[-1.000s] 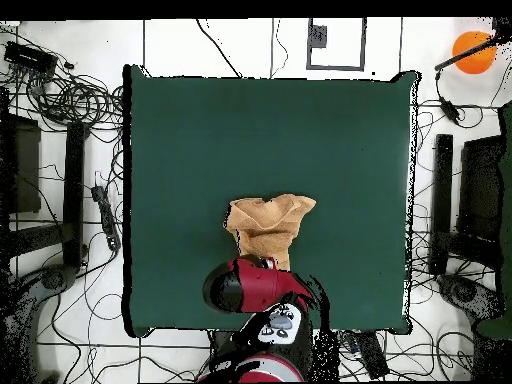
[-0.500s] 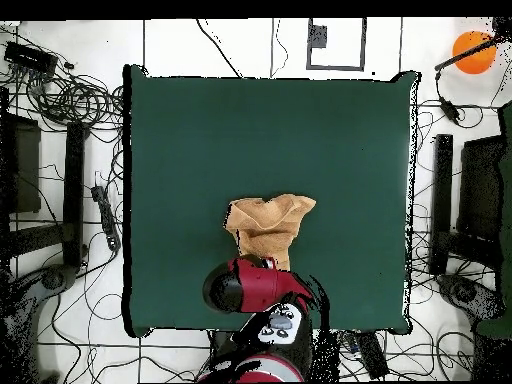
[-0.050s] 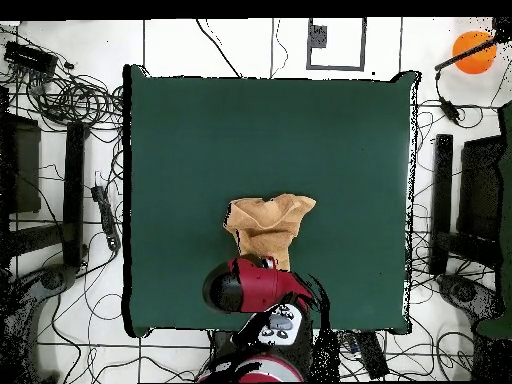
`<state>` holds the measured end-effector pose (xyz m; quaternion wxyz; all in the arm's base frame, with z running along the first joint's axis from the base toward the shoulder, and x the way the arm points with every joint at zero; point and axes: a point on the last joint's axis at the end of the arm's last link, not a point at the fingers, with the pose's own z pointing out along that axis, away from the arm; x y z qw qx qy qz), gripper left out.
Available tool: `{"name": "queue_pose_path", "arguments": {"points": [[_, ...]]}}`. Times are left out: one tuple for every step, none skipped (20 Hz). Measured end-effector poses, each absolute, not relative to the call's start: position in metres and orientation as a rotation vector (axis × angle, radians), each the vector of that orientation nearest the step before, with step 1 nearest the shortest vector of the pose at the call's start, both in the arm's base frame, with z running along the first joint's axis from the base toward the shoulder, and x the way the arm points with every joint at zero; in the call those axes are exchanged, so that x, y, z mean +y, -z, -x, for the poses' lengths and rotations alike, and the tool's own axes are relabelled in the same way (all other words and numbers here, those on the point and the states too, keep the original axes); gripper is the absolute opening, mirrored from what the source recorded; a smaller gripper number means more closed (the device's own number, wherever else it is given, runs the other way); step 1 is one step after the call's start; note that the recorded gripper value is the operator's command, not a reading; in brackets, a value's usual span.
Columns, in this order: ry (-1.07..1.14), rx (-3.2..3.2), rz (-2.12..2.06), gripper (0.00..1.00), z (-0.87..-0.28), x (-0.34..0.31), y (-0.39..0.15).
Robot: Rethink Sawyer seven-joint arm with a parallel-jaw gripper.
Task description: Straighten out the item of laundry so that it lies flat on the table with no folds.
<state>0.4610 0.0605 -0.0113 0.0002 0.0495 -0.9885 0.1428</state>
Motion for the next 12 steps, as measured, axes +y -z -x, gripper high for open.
{"name": "queue_pose_path", "arguments": {"points": [[-0.449,-3.107,-0.155,0.0,-0.462,0.06,0.011],[-0.449,-3.108,-0.154,0.0,-0.462,0.06,0.01],[-0.449,-3.11,-0.151,0.0,-0.463,0.06,0.009],[-0.449,-3.114,-0.147,0.0,-0.465,0.059,0.007],[-0.449,-3.117,-0.144,0.0,-0.466,0.059,0.005],[-0.449,-3.12,-0.141,0.0,-0.467,0.058,0.003],[-0.449,-3.124,-0.136,0.0,-0.469,0.058,0.001],[-0.449,-3.127,-0.134,0.0,-0.47,0.057,-0.001],[-0.449,-3.131,-0.13,0.0,-0.472,0.057,-0.004],[-0.449,-3.134,-0.127,0.0,-0.473,0.057,-0.006],[-0.449,-3.138,-0.124,0.0,-0.475,0.057,-0.008],[-0.449,-3.142,-0.12,0.0,-0.477,0.056,-0.011]]}}
